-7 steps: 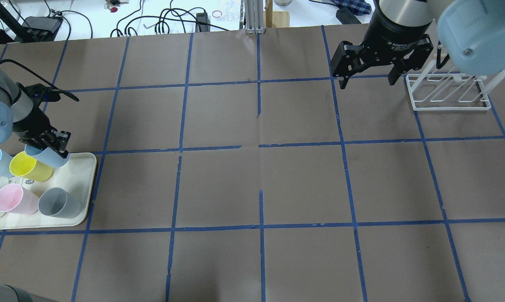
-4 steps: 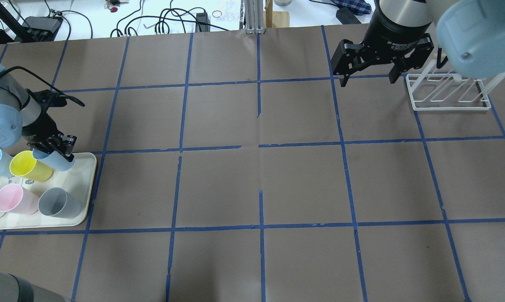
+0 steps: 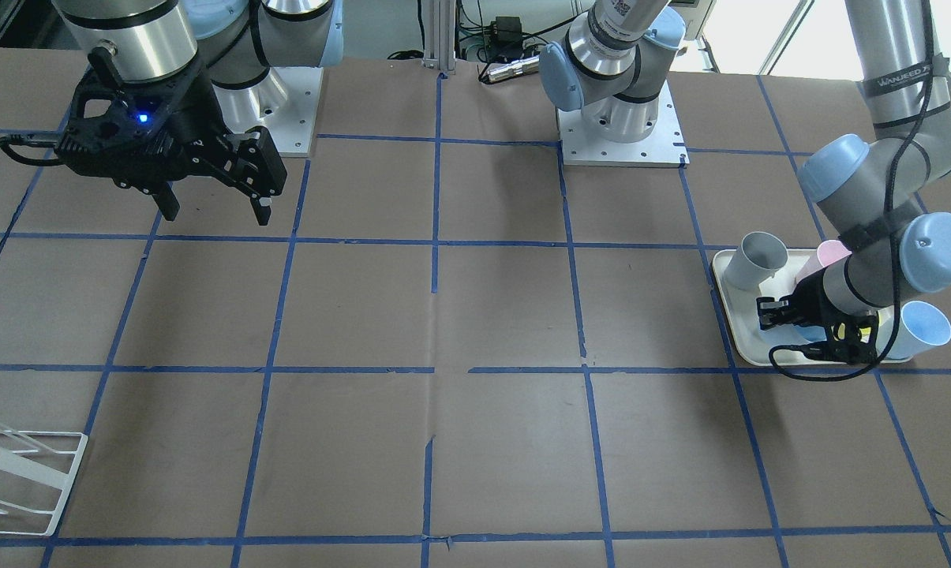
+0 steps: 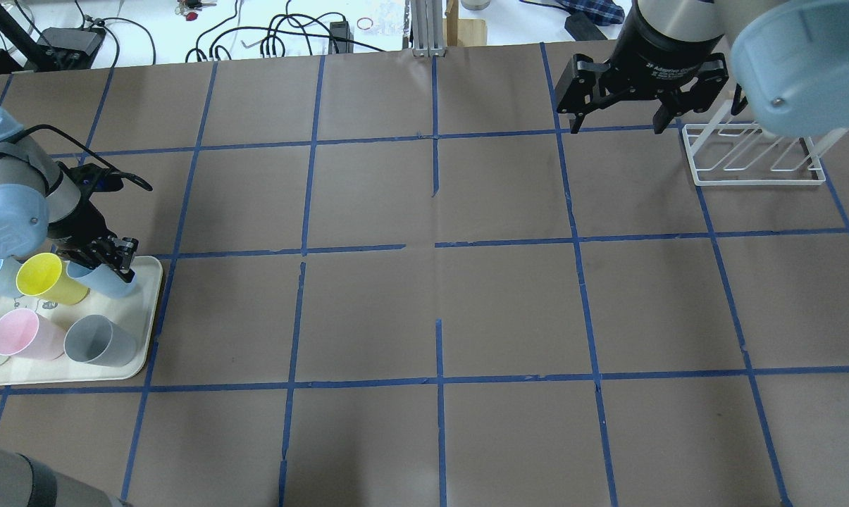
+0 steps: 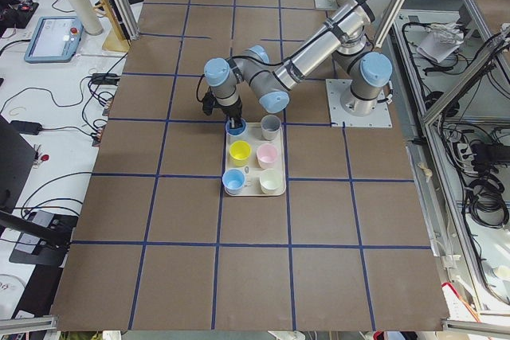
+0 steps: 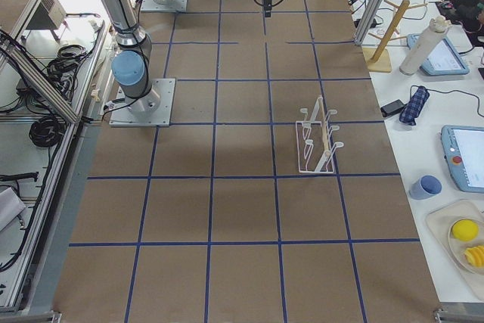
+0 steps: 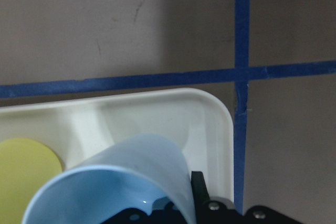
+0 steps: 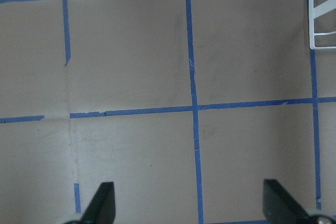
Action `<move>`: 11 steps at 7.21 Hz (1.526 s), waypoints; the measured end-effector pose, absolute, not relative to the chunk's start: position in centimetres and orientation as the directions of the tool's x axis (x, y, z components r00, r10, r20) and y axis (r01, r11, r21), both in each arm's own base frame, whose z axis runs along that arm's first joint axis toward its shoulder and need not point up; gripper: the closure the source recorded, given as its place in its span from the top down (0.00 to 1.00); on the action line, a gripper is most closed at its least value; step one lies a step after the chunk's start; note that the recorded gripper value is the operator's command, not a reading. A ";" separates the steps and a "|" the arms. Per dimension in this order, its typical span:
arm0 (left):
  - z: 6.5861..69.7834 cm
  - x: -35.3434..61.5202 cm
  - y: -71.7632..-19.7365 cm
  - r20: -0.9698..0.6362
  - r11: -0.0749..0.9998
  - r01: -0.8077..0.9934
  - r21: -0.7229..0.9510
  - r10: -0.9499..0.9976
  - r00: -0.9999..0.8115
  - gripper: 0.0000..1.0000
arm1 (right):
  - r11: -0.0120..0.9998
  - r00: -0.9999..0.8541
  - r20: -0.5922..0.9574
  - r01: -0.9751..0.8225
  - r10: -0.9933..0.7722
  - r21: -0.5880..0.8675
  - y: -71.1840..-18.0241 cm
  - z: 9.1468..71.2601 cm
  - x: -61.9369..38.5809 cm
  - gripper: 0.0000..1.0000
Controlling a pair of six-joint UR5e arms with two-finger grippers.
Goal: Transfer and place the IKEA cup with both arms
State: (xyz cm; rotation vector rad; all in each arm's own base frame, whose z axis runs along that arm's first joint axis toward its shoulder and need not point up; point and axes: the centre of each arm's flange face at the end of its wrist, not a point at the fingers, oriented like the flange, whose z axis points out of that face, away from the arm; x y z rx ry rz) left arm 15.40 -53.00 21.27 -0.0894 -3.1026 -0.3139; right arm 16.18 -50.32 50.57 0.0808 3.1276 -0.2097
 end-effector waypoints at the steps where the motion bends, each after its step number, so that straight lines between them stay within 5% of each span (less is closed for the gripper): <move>1: 21.4 15.4 -52.8 0.028 0.977 0.059 0.205 0.055 -0.998 1.00 | 0.990 -0.999 -0.009 0.052 0.051 -0.133 -50.3 50.5 16.2 1.00; 4: 24.3 14.9 -52.1 0.042 0.974 0.061 0.216 0.054 -0.998 1.00 | 0.990 -0.999 -0.009 0.054 0.053 -0.133 -50.4 50.5 16.2 1.00; 11: 48.7 -2.2 -49.8 -0.005 0.997 0.069 0.020 0.069 -0.998 1.00 | 0.989 -0.998 -0.010 0.058 0.057 -0.134 -50.4 50.6 16.1 1.00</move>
